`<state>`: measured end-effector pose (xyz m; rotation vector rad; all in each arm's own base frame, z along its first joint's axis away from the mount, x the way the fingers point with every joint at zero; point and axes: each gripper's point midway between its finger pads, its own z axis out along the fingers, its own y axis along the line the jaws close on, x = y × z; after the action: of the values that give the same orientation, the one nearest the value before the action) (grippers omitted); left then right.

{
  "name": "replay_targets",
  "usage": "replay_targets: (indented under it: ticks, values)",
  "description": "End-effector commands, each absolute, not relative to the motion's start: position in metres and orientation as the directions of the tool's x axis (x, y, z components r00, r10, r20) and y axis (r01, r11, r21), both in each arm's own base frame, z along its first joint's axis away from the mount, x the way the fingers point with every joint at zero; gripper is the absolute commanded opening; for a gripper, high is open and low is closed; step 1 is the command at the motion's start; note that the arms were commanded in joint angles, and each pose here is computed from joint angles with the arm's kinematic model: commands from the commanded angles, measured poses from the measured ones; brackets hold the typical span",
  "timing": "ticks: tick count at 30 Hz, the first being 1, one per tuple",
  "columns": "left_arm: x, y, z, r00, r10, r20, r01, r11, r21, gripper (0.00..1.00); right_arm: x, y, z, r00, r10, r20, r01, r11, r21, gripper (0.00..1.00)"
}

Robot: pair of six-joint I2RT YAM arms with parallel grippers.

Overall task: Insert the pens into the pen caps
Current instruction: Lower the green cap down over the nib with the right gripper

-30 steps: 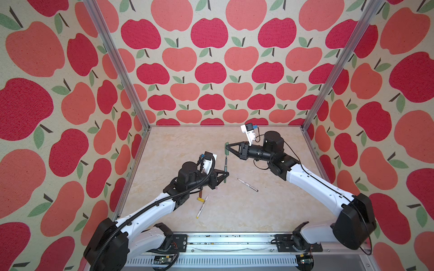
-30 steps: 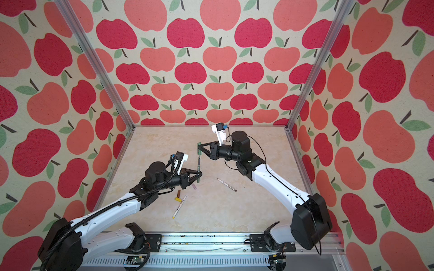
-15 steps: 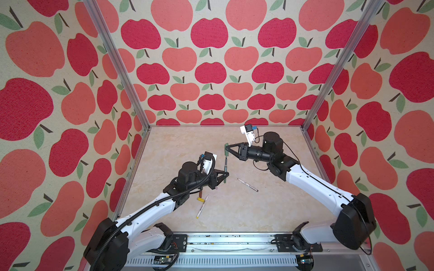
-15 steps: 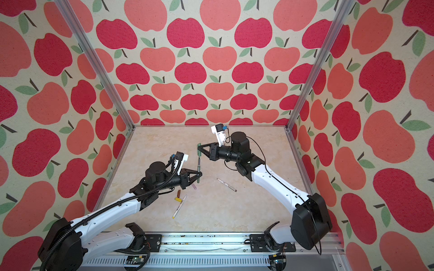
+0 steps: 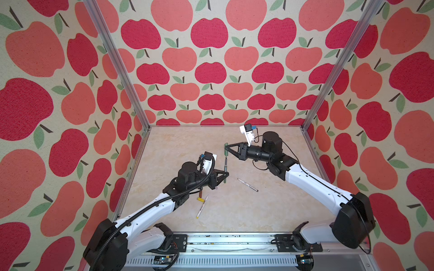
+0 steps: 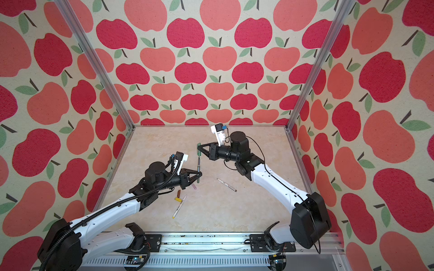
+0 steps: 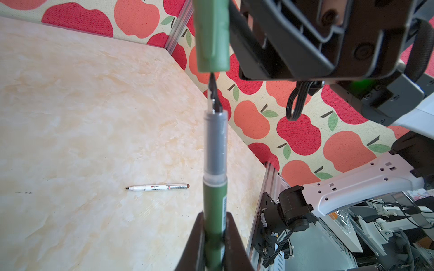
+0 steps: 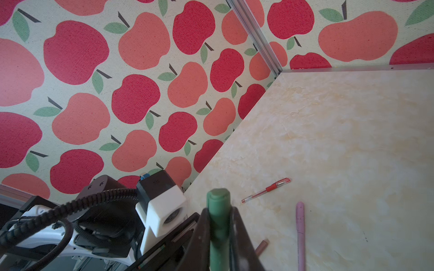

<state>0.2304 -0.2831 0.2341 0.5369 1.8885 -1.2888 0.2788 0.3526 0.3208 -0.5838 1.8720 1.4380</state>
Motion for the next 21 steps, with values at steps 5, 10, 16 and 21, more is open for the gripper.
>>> replay_targets:
  ticks: [5,10,16,21]
  values:
    - [0.227,-0.284,0.246,-0.572,-0.081,-0.816,0.740,0.378,-0.556,0.00,0.280,0.356,0.322,-0.643,0.052,-0.764,-0.724,0.283,0.629,0.00]
    - [0.228,-0.284,0.245,-0.570,-0.082,-0.817,0.739,0.383,-0.554,0.00,0.278,0.356,0.325,-0.642,0.053,-0.765,-0.727,0.277,0.629,0.00]
    - [0.231,-0.282,0.245,-0.565,-0.090,-0.820,0.735,0.397,-0.550,0.00,0.274,0.355,0.328,-0.646,0.052,-0.762,-0.727,0.262,0.635,0.00]
    - [0.234,-0.281,0.245,-0.559,-0.097,-0.823,0.730,0.414,-0.544,0.00,0.269,0.354,0.330,-0.647,0.054,-0.761,-0.728,0.256,0.636,0.00]
